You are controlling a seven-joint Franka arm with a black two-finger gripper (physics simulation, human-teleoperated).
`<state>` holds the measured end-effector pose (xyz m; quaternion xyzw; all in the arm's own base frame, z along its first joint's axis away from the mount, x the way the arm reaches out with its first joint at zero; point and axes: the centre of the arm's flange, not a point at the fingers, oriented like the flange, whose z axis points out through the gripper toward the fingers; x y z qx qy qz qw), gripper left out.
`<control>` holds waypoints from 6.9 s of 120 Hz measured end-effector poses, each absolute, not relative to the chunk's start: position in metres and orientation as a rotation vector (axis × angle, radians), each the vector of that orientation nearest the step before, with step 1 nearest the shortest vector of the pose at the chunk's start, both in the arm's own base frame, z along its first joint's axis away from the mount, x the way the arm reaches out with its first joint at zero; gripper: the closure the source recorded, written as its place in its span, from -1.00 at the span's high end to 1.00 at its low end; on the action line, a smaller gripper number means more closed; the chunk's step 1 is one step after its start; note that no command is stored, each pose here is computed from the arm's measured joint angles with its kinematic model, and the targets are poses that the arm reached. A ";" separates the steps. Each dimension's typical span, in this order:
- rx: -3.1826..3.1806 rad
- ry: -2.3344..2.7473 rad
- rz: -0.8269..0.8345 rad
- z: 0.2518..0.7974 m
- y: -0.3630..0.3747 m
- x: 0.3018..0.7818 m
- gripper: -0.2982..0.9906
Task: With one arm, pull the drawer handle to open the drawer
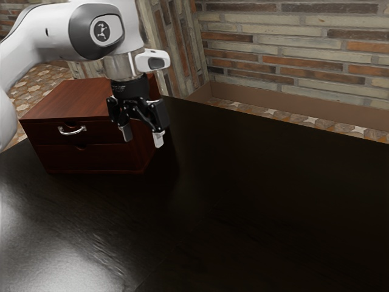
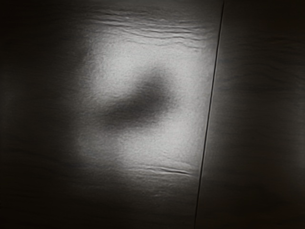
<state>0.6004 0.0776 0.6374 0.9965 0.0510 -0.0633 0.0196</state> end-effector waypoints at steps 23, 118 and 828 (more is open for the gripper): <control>3.072 0.169 -0.189 0.637 0.084 0.600 0.54; 3.131 -0.462 -0.254 0.688 0.186 0.505 0.54; 2.892 -1.541 -0.029 0.571 0.314 0.378 -0.02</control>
